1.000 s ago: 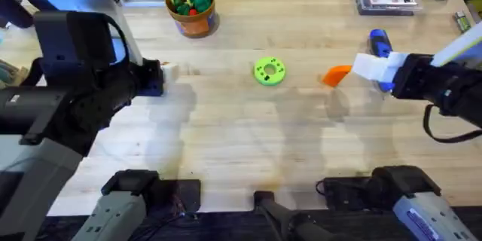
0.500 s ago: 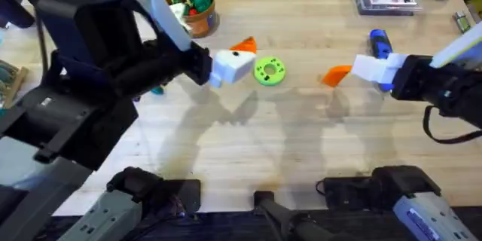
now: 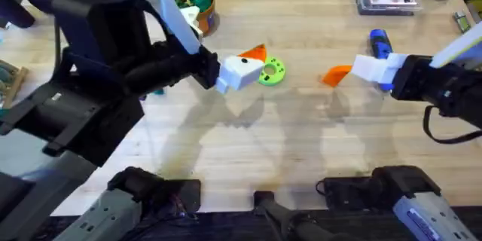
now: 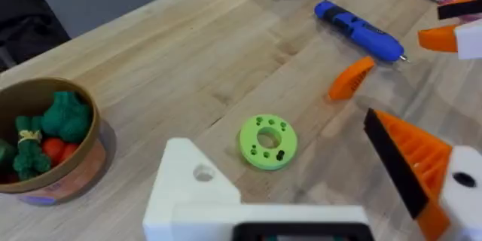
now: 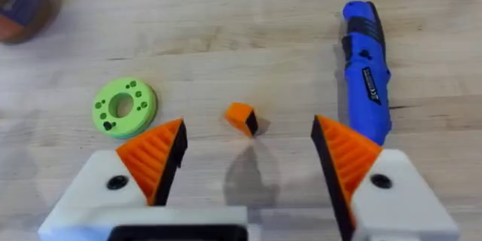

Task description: Pick up the gripper from the table and insert it into the empty holder that is missing its gripper. Then pick up a screw, insert it into the mounting hole, and use the screwdriver to tighten it. Finally, clean up the table by picking up the vegetable and placing it into the bucket.

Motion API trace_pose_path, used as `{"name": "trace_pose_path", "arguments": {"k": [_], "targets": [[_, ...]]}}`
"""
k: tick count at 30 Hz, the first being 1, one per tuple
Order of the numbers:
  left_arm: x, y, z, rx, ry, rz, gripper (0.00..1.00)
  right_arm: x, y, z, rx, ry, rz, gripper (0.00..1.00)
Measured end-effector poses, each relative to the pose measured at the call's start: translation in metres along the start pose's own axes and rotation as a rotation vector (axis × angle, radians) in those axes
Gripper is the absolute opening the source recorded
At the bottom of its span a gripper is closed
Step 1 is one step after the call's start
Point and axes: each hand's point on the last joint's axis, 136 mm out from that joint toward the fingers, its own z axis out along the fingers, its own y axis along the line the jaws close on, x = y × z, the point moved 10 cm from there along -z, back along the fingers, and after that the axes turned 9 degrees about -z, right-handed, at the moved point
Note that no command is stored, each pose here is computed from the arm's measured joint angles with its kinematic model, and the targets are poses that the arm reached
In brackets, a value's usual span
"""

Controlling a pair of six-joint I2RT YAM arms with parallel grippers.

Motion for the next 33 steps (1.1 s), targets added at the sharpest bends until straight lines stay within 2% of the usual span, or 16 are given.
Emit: {"name": "trace_pose_path", "arguments": {"k": [4, 7, 16, 21, 24, 27, 33], "targets": [[-0.006, -0.007, 0.002, 0.034, -0.057, 0.042, 0.985, 0.000, 0.000, 0.000, 0.000, 0.000, 0.001, 0.994], [0.000, -0.014, -0.002, 0.064, -0.110, 0.080, 0.985, 0.000, 0.000, 0.000, 0.000, 0.000, 0.002, 0.994], [0.061, -0.027, -0.021, 0.132, -0.257, 0.169, 0.985, 0.000, 0.000, 0.000, 0.000, 0.000, 0.002, 0.994], [0.085, -0.028, -0.032, 0.139, -0.323, 0.200, 0.985, 0.000, 0.000, 0.000, 0.000, 0.000, 0.002, 0.994], [0.097, -0.028, -0.035, 0.145, -0.364, 0.220, 0.985, 0.000, 0.000, 0.000, 0.000, 0.000, 0.002, 0.994], [0.112, -0.027, -0.035, 0.145, -0.339, 0.209, 0.985, 0.000, 0.000, 0.000, 0.000, 0.000, 0.002, 0.994], [0.118, -0.023, -0.040, 0.116, -0.329, 0.197, 0.985, 0.000, 0.000, 0.000, 0.000, 0.000, 0.002, 0.994]]}}
